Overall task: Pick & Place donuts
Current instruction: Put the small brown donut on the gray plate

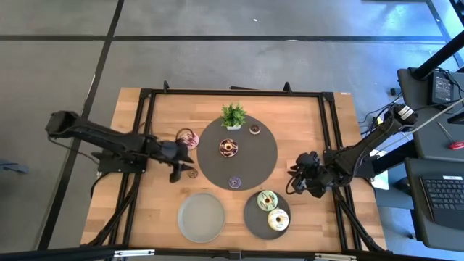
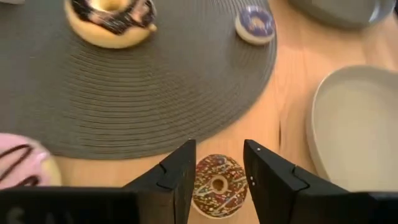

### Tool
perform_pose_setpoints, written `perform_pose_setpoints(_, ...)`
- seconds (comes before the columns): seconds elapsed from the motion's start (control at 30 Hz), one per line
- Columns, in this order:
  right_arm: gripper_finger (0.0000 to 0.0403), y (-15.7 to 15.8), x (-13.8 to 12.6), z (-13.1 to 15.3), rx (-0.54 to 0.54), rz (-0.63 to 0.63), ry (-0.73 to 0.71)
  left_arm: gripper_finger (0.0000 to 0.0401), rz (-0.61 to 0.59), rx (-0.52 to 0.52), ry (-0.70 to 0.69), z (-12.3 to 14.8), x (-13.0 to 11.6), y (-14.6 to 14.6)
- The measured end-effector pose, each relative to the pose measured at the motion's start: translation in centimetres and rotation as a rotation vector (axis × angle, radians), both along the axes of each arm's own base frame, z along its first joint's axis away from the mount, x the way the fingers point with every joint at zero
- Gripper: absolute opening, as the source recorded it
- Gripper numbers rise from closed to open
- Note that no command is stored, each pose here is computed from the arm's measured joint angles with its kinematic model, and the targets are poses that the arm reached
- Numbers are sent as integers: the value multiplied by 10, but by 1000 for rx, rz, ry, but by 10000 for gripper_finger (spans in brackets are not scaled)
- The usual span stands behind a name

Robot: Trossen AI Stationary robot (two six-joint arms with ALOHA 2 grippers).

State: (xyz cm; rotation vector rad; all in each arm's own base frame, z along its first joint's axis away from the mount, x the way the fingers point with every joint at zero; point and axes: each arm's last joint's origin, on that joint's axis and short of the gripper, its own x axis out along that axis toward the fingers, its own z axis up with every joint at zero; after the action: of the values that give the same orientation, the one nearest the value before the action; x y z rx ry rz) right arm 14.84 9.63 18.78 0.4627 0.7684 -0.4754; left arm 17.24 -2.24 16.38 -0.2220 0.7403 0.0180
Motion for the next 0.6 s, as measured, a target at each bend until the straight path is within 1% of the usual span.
perform_pose_setpoints(0.23,114,-2,-2,-9,0,0,1,129,-51,153,89,-5,21,-19)
perform_pose_setpoints(0.33,114,-1,-1,-8,8,0,-9,129,-58,162,161,-12,24,-22)
perform_pose_setpoints(0.43,114,-1,-1,-8,8,0,-9,129,-30,158,233,-20,25,-22)
perform_pose_setpoints(0.53,114,-1,-1,-8,7,1,-8,129,4,153,264,-26,26,-22)
perform_pose_setpoints(0.6,114,-1,-1,-8,6,2,-8,129,5,154,272,-28,26,-22)
